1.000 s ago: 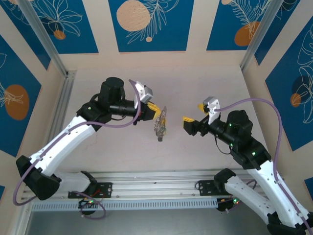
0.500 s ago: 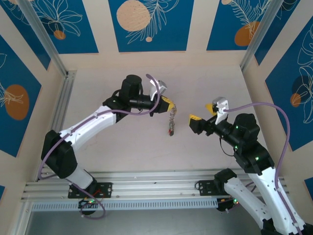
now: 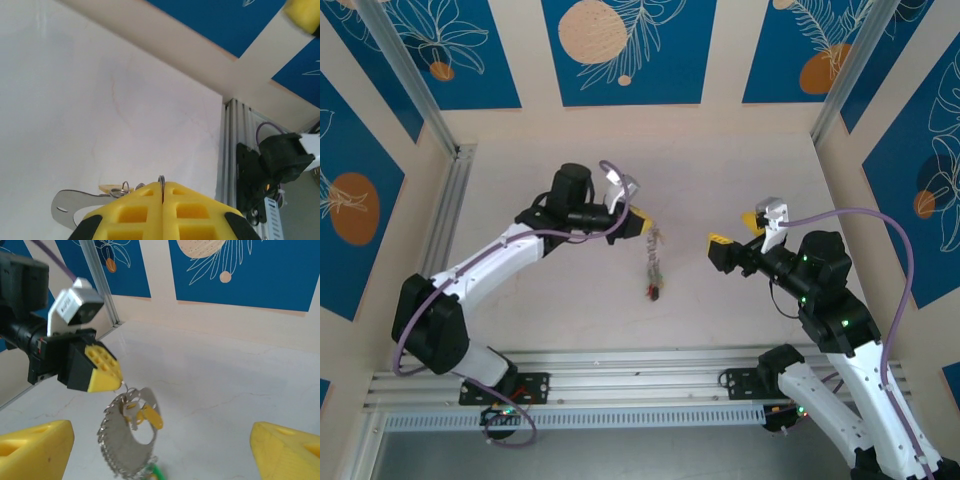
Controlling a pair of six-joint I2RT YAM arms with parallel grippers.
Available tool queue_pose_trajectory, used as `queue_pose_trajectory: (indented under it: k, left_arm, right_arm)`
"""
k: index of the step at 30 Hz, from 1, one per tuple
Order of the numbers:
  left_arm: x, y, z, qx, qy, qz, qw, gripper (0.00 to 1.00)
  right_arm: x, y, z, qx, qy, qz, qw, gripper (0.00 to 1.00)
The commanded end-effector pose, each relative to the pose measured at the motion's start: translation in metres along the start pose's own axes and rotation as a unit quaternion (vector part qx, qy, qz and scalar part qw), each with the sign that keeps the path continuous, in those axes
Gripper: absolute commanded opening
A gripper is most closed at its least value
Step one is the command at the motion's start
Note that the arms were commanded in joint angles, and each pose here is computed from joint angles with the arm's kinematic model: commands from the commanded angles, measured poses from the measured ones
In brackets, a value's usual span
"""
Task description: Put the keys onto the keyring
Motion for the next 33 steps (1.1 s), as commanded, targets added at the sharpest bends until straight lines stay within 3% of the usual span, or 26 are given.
queue_pose_trajectory:
  k: [1, 8, 14, 18, 24, 33]
  left_arm:
    - [-0.013, 0.021, 0.006, -0.021, -0.004, -0.003, 1.0, 0.0]
    - [-0.034, 0.058, 0.018, -0.054, -0.045, 0.009, 0.997, 0.0]
    - [-0.044, 0.066, 0.014, -0.051, -0.052, 0.037, 0.997, 0.0]
    - [-0.035, 0.059, 0.024, -0.052, -0.044, 0.029, 0.997, 0.0]
    - [-0.006, 0.044, 0.053, -0.057, -0.024, 0.014, 0.998, 0.0]
    - [0.079, 0.042, 0.09, -0.069, 0.014, 0.018, 0.997, 0.0]
  right_arm:
    - [0.0, -0.006, 0.002, 0.001, -0.005, -0.007, 1.0, 0.91]
    - [0.007, -0.011, 0.005, 0.008, -0.016, -0.006, 1.0, 0.9]
    - [0.01, -0.01, 0.004, 0.013, -0.018, -0.003, 1.0, 0.9]
    - [0.006, -0.009, 0.004, 0.013, -0.015, -0.005, 1.0, 0.9]
    - [-0.005, -0.008, 0.001, -0.003, 0.005, -0.009, 1.0, 0.9]
    - [-0.011, -0.008, -0.004, -0.025, 0.023, -0.012, 0.999, 0.91]
Point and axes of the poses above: each hand's point on the last joint's axis, 136 mm out from that joint toward the fingers, its own x axis out along the fingers, its own z axis along the line the jaws close on, y = z × x, the point moved 3 cm from there along -x, back along the fingers, and after that the axes turned 11 degrees about x, right-handed, at the moved point
